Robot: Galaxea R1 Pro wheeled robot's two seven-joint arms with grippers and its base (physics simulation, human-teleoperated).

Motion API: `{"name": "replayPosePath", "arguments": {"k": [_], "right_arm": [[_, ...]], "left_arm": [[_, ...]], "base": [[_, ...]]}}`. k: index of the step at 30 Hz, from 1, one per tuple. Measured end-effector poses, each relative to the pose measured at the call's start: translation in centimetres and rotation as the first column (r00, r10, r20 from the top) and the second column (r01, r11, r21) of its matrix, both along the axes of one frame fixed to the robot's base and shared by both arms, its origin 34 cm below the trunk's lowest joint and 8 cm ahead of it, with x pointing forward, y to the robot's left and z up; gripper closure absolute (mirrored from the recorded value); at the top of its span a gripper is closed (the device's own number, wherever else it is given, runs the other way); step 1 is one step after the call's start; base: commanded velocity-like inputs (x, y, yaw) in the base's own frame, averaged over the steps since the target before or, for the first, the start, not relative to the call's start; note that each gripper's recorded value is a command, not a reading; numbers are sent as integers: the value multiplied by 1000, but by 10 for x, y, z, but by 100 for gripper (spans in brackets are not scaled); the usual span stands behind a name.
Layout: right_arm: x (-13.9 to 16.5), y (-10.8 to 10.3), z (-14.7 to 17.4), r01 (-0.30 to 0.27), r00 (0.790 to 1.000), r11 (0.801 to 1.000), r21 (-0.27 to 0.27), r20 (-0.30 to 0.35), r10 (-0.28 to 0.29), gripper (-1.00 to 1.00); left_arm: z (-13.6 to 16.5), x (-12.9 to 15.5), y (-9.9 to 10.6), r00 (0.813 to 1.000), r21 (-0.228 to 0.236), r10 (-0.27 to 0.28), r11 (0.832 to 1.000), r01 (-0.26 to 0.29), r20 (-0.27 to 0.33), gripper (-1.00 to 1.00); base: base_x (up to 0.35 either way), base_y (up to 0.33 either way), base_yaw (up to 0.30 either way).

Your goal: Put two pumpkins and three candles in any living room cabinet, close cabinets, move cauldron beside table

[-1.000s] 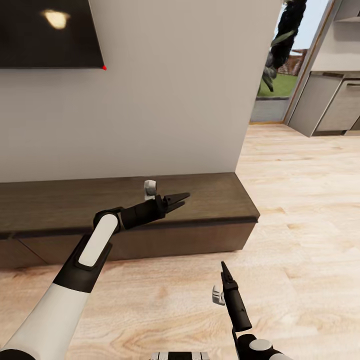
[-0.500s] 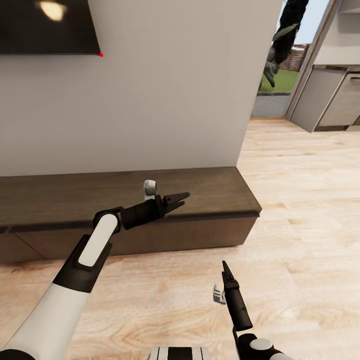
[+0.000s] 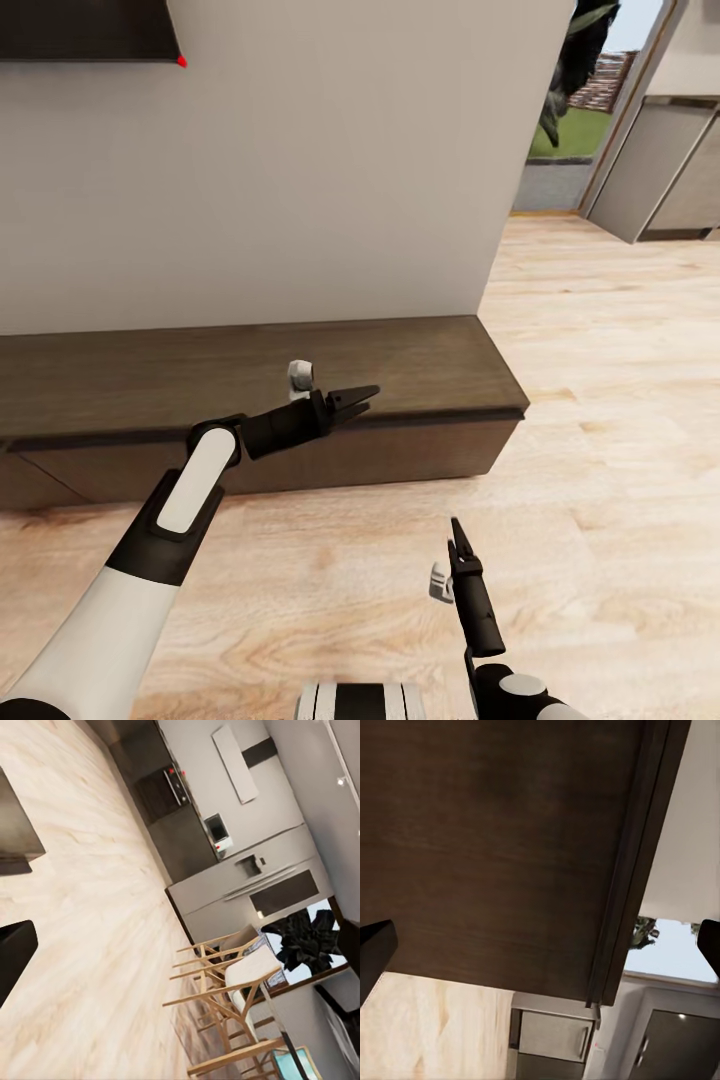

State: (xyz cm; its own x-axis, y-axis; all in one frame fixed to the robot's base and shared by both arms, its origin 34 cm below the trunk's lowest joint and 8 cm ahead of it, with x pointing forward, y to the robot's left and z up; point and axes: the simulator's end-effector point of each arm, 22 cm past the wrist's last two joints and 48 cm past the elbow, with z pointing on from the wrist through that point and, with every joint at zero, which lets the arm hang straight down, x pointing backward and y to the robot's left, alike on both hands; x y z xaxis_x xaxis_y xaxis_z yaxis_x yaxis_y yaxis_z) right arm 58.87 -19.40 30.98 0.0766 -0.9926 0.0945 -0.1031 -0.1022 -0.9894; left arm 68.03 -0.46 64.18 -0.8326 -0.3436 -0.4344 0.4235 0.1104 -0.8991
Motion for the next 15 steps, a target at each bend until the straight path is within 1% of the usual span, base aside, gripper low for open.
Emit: {"name": "replayPosePath", "arguments": {"k": [5, 9, 10, 13, 15], "right_arm": [[-1, 1, -7, 0, 1000, 1000, 7, -8, 0, -100], [0, 4, -5, 0, 1000, 1000, 14, -3, 0, -100], [0, 5, -3, -1, 1000, 1000, 17, 5, 1, -100], [1, 5, 0, 3, 1000, 1000, 20, 20, -4, -100], [1, 6, -2, 1, 1000, 1000, 21, 11, -2, -100]], "left_arm": [[-13, 3, 0, 1000, -1, 0, 1000, 0, -21, -100], [-12, 2, 0, 1000, -1, 0, 1000, 0, -19, -100], [-14, 1, -2, 1000, -8, 0, 1000, 0, -26, -100], [-15, 1, -1, 1000, -8, 4, 1000, -4, -26, -100], [-16, 0, 0, 1000, -7, 4, 1000, -5, -27, -100]], "base": [[0, 0, 0], [0, 0, 0], [0, 0, 0], [0, 0, 0], [0, 0, 0]]}}
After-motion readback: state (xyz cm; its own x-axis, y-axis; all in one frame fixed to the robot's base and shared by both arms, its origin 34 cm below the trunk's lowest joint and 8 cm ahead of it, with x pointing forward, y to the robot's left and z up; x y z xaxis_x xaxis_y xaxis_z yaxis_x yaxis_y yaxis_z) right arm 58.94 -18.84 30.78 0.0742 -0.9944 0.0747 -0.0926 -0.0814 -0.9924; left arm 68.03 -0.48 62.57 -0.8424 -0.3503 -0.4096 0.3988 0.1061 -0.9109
